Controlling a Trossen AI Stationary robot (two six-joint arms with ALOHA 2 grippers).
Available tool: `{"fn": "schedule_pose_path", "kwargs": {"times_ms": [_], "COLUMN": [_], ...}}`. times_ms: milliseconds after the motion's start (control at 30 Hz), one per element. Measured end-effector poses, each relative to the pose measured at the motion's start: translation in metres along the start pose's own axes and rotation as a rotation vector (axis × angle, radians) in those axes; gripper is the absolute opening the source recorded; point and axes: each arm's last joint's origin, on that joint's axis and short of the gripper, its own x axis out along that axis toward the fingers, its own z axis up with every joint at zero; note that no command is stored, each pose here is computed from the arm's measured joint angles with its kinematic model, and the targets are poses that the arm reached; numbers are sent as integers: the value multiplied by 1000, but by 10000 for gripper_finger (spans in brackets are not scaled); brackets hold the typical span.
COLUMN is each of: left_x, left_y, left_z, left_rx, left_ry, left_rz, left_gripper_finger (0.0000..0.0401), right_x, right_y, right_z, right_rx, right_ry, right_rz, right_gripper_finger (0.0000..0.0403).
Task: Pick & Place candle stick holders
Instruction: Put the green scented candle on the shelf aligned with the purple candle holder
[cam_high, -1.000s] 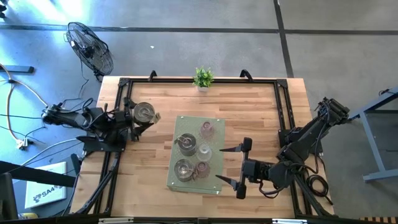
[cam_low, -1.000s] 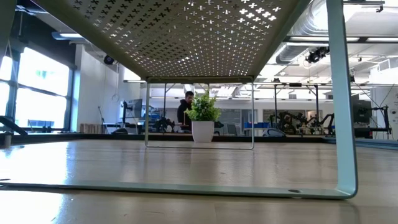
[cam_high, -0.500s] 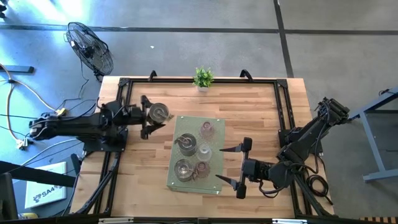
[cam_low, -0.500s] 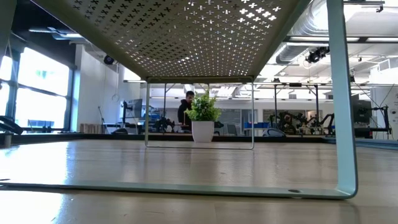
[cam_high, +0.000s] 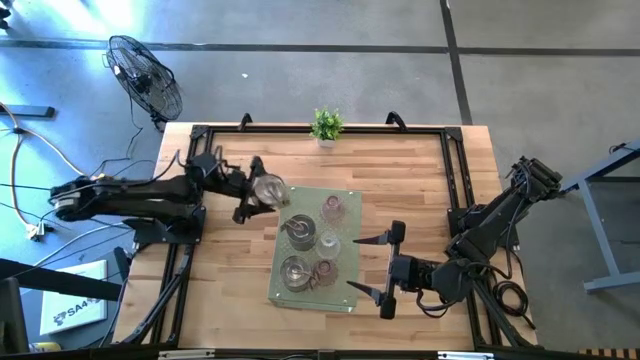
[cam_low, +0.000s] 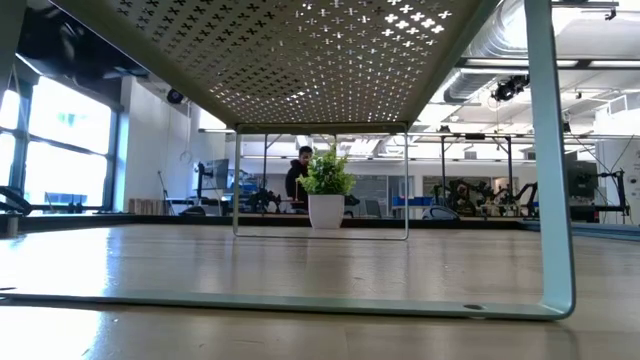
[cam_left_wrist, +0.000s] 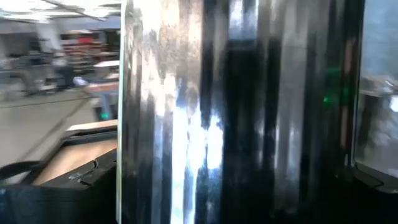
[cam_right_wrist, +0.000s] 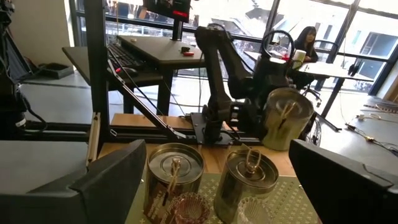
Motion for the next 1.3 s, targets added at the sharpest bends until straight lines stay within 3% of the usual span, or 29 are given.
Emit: {"fn": "schedule_pose_path", "kwargs": {"times_ms": [100,733,1300], "left_x": [8,30,43], "left_y": [3,15,22], "left_z": [-9,-31,-55], "left_rx": [2,29,-46], "left_ry": [8,-64,-65], "left_rz": [-47,-53,-72], "left_gripper_finger": [349,349,349], "right_x": [0,3,4], "right_y": [0,3,5], "right_z": [0,-4,-5], "right_rx": [1,12,7], "right_ry": [0,11,12], "right_rz": [0,-5,-1], "right_gripper_finger": [389,389,389]}}
